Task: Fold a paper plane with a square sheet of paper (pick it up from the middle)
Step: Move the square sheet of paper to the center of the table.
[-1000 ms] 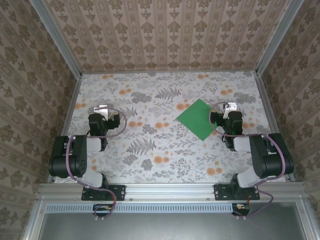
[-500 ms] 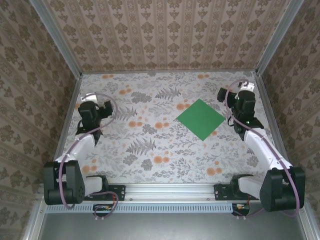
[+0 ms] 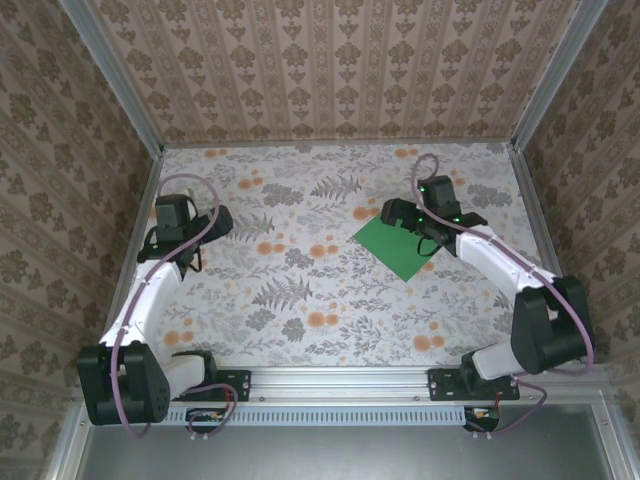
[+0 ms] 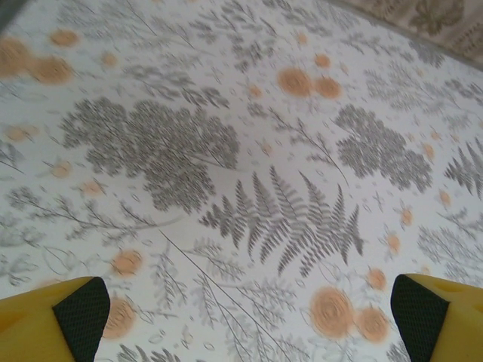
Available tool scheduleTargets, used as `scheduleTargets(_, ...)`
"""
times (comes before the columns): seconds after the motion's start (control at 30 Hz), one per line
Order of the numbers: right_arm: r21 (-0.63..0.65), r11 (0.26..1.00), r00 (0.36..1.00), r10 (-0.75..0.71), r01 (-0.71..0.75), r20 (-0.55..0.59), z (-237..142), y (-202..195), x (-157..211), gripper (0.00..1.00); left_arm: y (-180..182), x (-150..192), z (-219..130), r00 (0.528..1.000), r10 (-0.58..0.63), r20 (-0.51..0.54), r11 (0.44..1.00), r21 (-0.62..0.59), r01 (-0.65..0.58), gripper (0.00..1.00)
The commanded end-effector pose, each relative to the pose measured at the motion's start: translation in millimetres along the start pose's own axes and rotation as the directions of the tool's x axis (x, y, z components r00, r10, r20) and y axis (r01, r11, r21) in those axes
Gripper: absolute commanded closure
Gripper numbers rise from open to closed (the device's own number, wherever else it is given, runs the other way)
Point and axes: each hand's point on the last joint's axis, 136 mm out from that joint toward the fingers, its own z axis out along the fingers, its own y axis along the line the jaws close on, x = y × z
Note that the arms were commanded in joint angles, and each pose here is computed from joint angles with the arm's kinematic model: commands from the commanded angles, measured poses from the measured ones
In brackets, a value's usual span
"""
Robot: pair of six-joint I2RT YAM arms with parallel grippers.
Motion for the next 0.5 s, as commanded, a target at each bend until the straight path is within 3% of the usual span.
scheduleTargets(0.0, -0.076, 0.997, 0.993, 0.006, -0.015, -0.122, 12, 28, 23, 0.0, -20, 9, -6, 0.998, 0.004, -0.069, 0.996, 0.087, 0.002, 0.0)
scheduleTargets(0.2, -0.077, 0.997, 0.975, -0.011, -0.006, -0.221, 35, 42, 47, 0.0, -23, 13, -5, 0.993, 0.061, -0.099, 0.995, 0.089, -0.052, 0.0)
scheduleTargets(0.47, 0.128, 0.991, 0.961, -0.014, 0.051, -0.276, 54, 12, 62, 0.02, -24, 18, 2, 0.991, 0.067, -0.113, 0.994, 0.096, -0.056, 0.0)
